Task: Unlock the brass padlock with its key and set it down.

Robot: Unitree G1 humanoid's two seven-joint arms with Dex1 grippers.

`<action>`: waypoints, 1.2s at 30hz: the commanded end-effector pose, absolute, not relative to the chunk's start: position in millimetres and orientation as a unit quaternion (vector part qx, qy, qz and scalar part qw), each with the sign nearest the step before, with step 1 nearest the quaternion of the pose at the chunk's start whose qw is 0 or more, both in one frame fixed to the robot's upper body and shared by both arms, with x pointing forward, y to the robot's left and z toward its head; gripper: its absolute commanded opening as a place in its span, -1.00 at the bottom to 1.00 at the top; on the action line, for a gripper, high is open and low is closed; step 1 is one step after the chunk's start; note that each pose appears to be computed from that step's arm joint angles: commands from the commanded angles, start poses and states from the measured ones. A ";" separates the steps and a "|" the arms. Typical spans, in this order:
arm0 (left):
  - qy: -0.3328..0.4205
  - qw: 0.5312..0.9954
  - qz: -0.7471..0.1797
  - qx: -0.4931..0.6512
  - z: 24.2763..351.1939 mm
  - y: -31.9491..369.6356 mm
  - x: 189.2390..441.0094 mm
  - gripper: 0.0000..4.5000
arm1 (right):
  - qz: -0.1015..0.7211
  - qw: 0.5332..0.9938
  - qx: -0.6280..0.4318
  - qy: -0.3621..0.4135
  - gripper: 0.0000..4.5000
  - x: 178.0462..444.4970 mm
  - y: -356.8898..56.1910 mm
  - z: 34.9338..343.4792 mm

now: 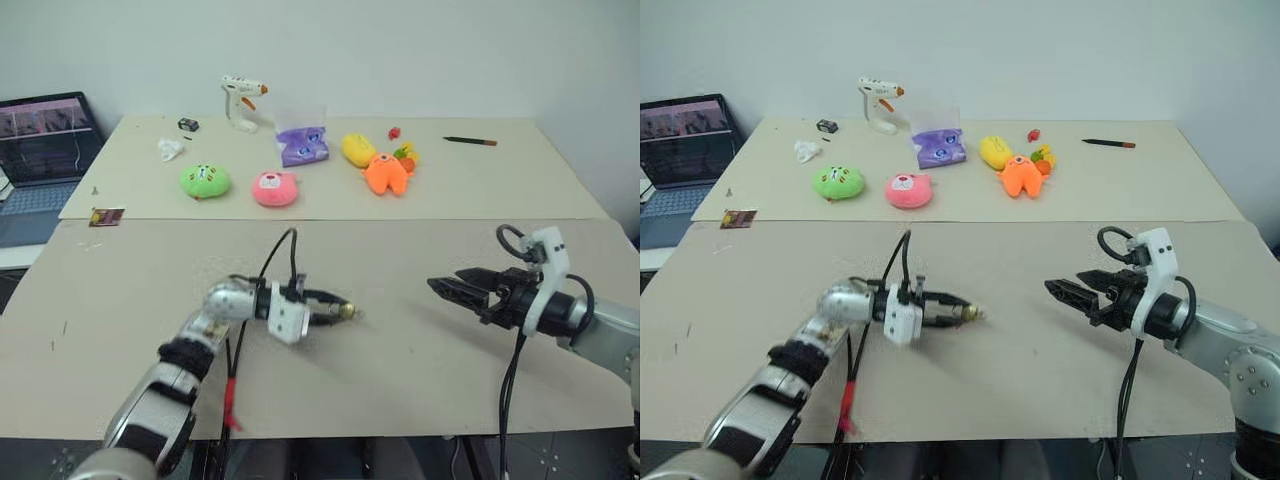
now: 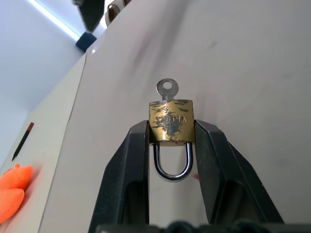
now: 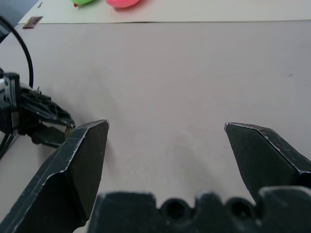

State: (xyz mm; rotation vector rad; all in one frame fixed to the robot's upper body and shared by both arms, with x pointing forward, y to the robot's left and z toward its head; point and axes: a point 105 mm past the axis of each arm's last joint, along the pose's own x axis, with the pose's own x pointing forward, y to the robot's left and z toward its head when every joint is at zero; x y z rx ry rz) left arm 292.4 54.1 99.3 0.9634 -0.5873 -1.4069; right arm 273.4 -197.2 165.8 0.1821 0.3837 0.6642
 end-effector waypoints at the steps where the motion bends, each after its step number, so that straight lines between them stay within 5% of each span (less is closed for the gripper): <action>1: -0.355 0.612 -0.523 0.476 132.8 56.3 284.2 -0.64 | 0.398 0.891 0.100 0.194 1.00 261.4 -170.0 172.6; 10: -0.418 0.595 -0.433 0.532 143.3 54.5 262.7 -0.64 | 0.536 0.808 0.111 0.217 1.00 216.2 -112.9 162.5; 15: -0.438 0.578 -0.414 0.550 147.0 55.5 259.4 -0.64 | 0.558 0.815 0.061 0.147 1.00 223.3 -101.1 177.7; 31: -0.494 0.544 -0.391 0.555 162.0 49.2 254.8 -0.64 | 0.524 0.839 0.069 0.131 1.00 250.3 -107.4 177.6; 36: -0.497 0.545 -0.389 0.552 164.5 46.8 255.8 -0.64 | 0.526 0.837 0.074 0.129 0.28 250.0 -105.9 180.0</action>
